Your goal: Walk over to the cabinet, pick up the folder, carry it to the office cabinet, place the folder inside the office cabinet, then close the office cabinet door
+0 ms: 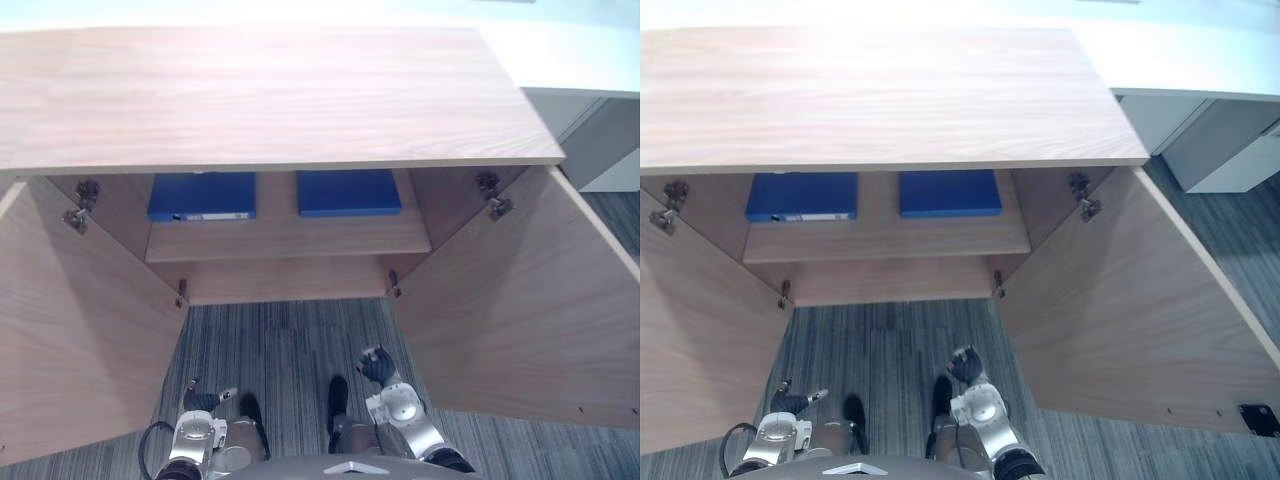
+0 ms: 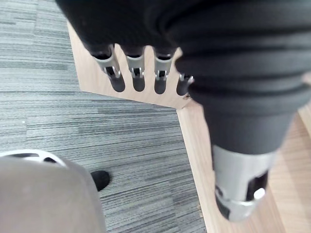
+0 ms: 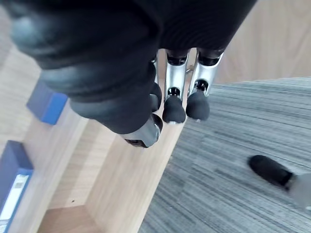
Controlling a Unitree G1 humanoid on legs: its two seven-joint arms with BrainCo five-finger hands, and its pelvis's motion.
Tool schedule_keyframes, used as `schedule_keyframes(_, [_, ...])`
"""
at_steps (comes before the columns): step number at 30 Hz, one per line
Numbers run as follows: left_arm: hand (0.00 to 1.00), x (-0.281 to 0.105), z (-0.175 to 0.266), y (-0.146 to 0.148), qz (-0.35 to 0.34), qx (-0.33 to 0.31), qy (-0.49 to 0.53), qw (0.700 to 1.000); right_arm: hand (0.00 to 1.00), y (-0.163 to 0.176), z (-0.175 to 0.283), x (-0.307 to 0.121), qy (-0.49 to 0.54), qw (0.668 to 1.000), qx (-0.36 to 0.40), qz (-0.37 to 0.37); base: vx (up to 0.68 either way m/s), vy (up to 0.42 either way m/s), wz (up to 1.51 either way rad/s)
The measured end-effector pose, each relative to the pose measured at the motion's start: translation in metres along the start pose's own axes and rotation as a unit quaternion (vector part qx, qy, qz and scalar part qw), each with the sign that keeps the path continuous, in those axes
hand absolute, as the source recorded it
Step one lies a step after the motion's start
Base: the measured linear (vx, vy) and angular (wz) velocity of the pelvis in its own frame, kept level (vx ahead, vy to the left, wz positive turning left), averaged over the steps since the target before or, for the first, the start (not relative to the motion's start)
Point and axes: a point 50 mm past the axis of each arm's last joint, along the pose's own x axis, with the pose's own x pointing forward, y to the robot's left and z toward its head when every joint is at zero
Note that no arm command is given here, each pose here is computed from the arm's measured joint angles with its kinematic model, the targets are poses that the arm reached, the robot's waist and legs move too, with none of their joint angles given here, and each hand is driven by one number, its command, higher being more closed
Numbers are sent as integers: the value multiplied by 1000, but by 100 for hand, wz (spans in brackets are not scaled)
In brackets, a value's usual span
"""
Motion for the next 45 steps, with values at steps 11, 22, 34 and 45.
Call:
schedule_keyframes(11, [0, -2, -15, -5, -27, 15, 28, 999, 0, -2, -60, -17, 150, 987, 49, -27, 3, 20, -8])
schedule_keyframes(22, [0, -4, -22, -7, -39, 19, 38, 998, 0, -3, -78, -24, 219, 961, 157, -65, 27, 21, -11])
schedule_keyframes(34, [0, -6, -35, -5, -44, 15, 66, 997, 0, -48, -106, -50, 229, 876, 356, -229, -54, -9, -45])
schedule_keyframes(45, [0, -5, -26, -8, -47, -2, 56, 997, 0, -169, -31, -47, -10, 831, 375, -411, 41, -13, -49])
